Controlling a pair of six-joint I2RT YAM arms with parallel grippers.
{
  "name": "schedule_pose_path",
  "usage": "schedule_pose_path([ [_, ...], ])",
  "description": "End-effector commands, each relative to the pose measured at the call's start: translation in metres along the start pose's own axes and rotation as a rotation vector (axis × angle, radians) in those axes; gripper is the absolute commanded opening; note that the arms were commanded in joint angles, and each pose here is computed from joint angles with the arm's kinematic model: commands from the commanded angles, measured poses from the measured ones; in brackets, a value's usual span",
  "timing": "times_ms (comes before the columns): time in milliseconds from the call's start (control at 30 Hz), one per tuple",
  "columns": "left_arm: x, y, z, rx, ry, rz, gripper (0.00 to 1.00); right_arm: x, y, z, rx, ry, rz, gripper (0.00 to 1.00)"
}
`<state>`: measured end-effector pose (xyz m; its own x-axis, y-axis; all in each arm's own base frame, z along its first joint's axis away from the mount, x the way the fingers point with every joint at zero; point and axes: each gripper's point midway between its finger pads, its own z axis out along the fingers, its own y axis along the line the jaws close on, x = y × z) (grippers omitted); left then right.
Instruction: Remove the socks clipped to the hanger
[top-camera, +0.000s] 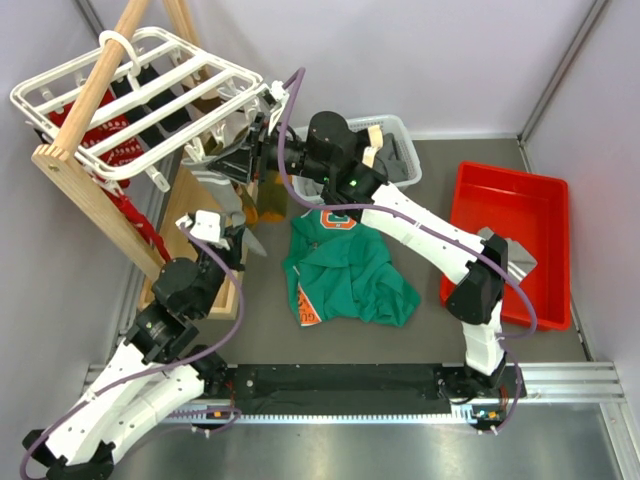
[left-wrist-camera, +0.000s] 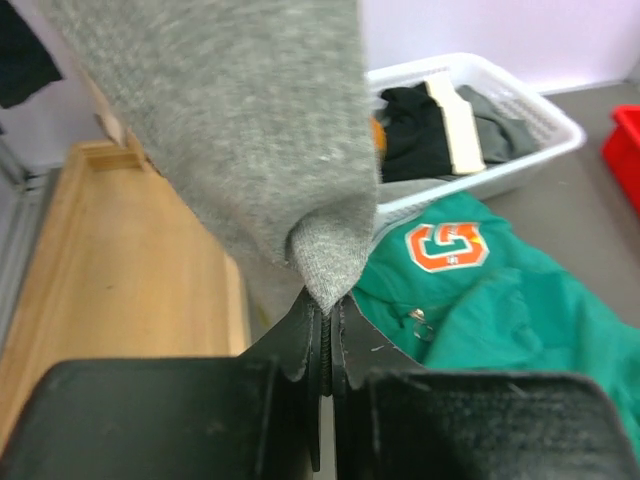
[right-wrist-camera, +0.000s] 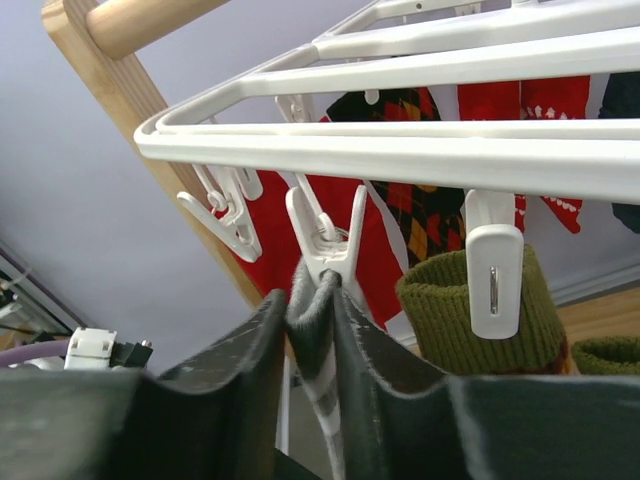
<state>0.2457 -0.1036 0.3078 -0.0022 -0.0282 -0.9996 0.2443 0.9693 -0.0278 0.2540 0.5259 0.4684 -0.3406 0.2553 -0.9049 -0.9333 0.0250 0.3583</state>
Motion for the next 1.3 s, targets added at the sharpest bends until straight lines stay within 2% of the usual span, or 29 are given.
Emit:
schedule_pose_path([
  [0,-0.026,-0.018,-0.018,0.129,-0.056,-0.079,0.0,-0.062,0.048,-0.011,-0.07,-0.132,-0.076,0.37],
  [200,-0.031,-0.034,-0.035,0.249,-0.067,-0.102,0.0,-0.064,0.043,-0.009,-0.056,-0.137,-0.113,0.59],
  [300,-0.031,-0.039,-0.039,0.289,-0.069,-0.105,0.0,-0.063,0.043,-0.005,-0.065,-0.123,-0.114,0.63],
  [733,-0.028,-0.058,-0.046,0.403,-0.06,-0.095,0.0,-0.055,0.039,0.008,0.002,-0.088,-0.141,0.7],
  [1033,-0.029,-0.062,-0.046,0.422,-0.068,-0.096,0.0,-0.032,0.024,0.014,0.028,-0.03,-0.14,0.75],
  [1267,-0.029,-0.063,-0.042,0.422,-0.063,-0.081,0.0,-0.024,0.017,0.019,0.036,-0.025,-0.11,0.75],
])
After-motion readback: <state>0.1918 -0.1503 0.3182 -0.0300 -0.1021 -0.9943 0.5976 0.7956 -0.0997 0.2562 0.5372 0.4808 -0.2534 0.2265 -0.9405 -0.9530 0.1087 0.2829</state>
